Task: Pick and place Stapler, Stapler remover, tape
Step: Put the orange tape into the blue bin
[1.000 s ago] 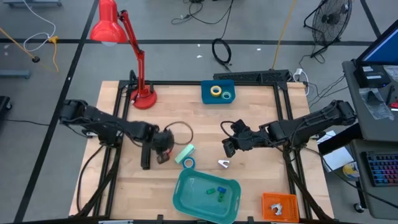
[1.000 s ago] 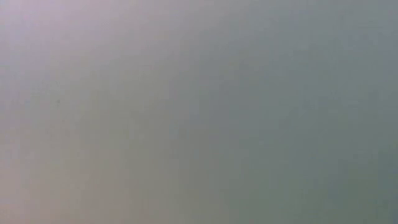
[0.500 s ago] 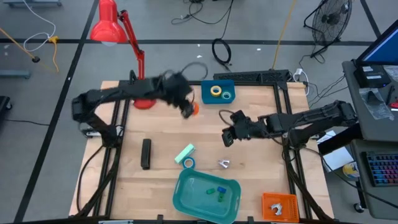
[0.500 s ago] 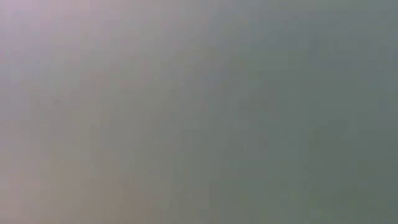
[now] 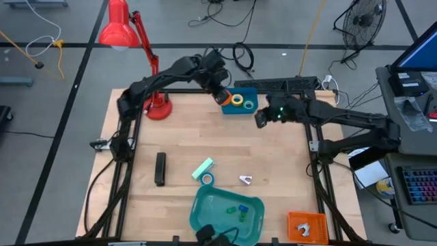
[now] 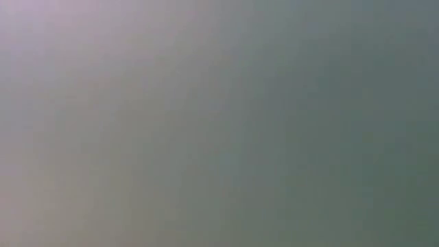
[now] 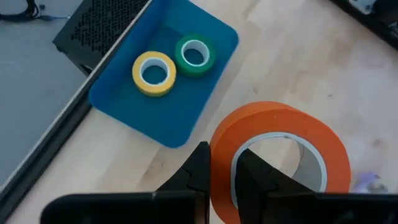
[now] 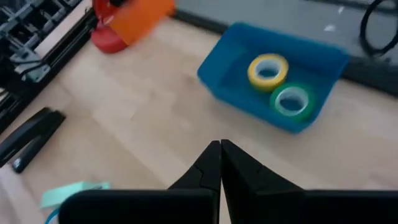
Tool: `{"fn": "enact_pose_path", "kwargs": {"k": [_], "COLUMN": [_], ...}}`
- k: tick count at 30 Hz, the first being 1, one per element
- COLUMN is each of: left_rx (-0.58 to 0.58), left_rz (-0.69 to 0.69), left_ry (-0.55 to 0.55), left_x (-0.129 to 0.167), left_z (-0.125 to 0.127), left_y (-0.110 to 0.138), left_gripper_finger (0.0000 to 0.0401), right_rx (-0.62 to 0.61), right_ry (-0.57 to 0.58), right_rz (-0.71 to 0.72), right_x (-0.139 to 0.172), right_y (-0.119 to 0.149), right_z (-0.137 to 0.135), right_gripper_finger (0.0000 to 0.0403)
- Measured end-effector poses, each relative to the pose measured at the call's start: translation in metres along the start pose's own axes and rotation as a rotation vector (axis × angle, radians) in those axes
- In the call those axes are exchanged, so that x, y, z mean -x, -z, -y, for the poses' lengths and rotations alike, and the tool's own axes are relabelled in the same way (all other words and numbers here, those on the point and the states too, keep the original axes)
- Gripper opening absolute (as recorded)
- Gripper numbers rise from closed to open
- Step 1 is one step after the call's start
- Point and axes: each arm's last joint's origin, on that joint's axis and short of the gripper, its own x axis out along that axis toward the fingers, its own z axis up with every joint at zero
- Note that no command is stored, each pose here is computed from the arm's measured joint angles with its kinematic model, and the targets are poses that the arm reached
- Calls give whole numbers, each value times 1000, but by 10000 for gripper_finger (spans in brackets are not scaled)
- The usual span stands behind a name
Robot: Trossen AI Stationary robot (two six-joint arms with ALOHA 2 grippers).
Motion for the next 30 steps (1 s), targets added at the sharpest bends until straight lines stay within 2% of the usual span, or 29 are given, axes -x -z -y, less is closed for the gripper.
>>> {"fn": "enact_pose_path", "kwargs": {"k": [7,12,18,23,26,30], "left_rx": [-18,31,-12,68,102,92], "left_rz": [-39,-76,-16,61,74,45], "left_ry": [28,79,148,174,161,155], "left_x": [-26,-40,-36,-27,-22,-10], "left_z": [-18,-33,-49,-79,-91,-89], "left_y": [-12,-12,-18,-24,-24,-19], "left_gripper_finger": [37,37,37,37,37,37], "right_rx": [17,16,-11,-39,-46,-57], "right_ry": [48,70,82,99,118,200], "right_rz": [35,35,45,54,-13,-92], "right_x": [0,-3,-6,-13,-26,-49], "right_y": [-11,-15,-21,-28,-28,-26], "right_z": [16,22,29,37,47,58], "right_gripper_finger": [0,0,0,0,0,0]}}
